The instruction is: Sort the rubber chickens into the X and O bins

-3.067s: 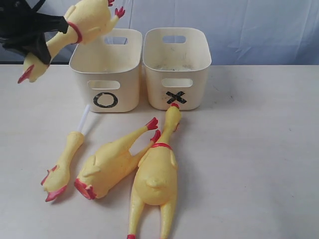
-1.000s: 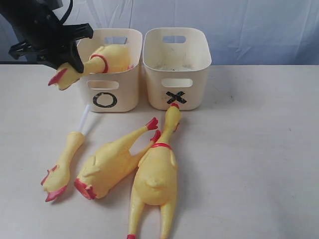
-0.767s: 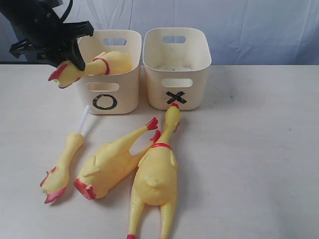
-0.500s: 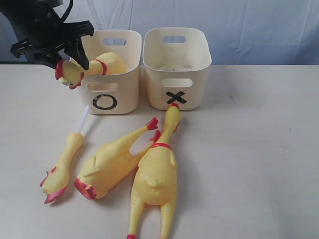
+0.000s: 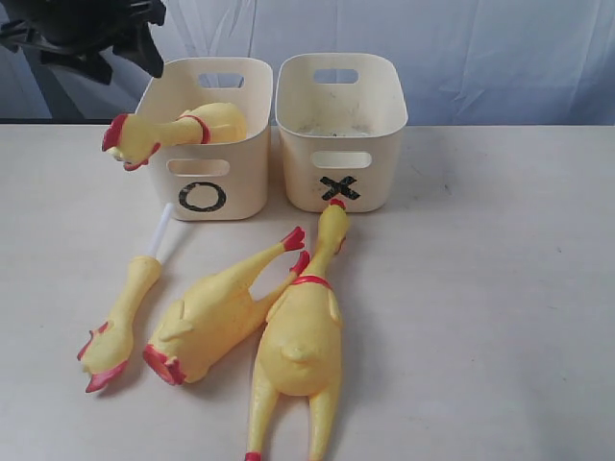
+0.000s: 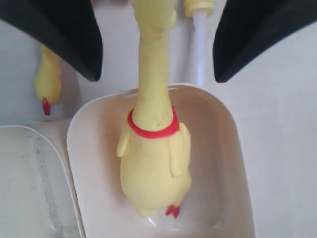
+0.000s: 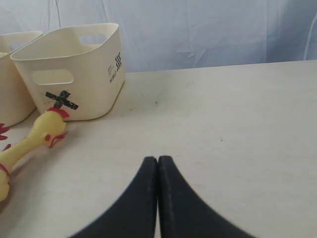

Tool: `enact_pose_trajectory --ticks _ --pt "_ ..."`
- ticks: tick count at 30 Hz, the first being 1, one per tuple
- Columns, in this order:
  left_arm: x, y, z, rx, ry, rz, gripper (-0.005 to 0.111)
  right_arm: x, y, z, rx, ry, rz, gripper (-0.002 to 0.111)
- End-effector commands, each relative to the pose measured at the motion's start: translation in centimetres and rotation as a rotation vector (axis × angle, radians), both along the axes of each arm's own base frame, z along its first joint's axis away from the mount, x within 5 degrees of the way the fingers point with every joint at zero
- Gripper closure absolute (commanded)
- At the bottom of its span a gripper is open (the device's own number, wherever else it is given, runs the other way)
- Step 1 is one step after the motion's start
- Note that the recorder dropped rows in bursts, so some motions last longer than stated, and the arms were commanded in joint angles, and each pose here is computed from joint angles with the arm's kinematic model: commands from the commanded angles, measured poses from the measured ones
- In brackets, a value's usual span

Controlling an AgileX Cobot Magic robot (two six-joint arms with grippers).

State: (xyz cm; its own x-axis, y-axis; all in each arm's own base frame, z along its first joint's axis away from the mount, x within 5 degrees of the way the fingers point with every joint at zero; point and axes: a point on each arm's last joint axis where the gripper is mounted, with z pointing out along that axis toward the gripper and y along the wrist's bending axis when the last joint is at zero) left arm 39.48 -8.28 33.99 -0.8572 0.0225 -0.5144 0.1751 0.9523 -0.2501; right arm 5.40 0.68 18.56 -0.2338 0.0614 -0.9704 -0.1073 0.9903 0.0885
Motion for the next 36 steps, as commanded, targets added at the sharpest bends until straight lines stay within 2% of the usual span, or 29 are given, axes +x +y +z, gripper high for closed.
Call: enact_pose_trajectory --ticks 1,3,7,9,18,25,29,36 --pt "-1.1 0.8 2.6 0.089 -0.109 -0.005 0.050 0.0 0.0 0.0 -0.006 -0.010 -0.005 0.108" --pt "-1.8 1.2 3.6 0.127 -0.134 -0.003 0.060 0.0 0.0 0.0 -0.006 -0.010 -0.005 0.108" --pt "-3.3 1.9 5.4 0.181 -0.168 0.005 0.094 0.0 0.0 0.0 -0.006 -0.010 -0.005 0.108" --pt "-4.1 2.1 6.2 0.195 -0.177 0.007 0.106 0.0 0.0 0.0 -0.006 -0.010 -0.005 0.108" --pt "-8.0 3.2 8.3 0.246 -0.149 0.012 0.106 0.0 0.0 0.0 -0.006 -0.010 -0.005 0.108" --pt "-12.9 4.0 9.4 0.233 -0.194 0.025 0.106 0.0 0.0 0.0 -0.006 -0.010 -0.005 0.108" --pt "-16.1 4.3 9.8 0.210 -0.222 0.025 0.106 0.0 0.0 0.0 -0.006 -0.010 -0.005 0.108" --pt "-20.7 3.9 9.1 0.099 -0.227 -0.043 0.106 0.0 0.0 0.0 -0.006 -0.010 -0.005 0.108"
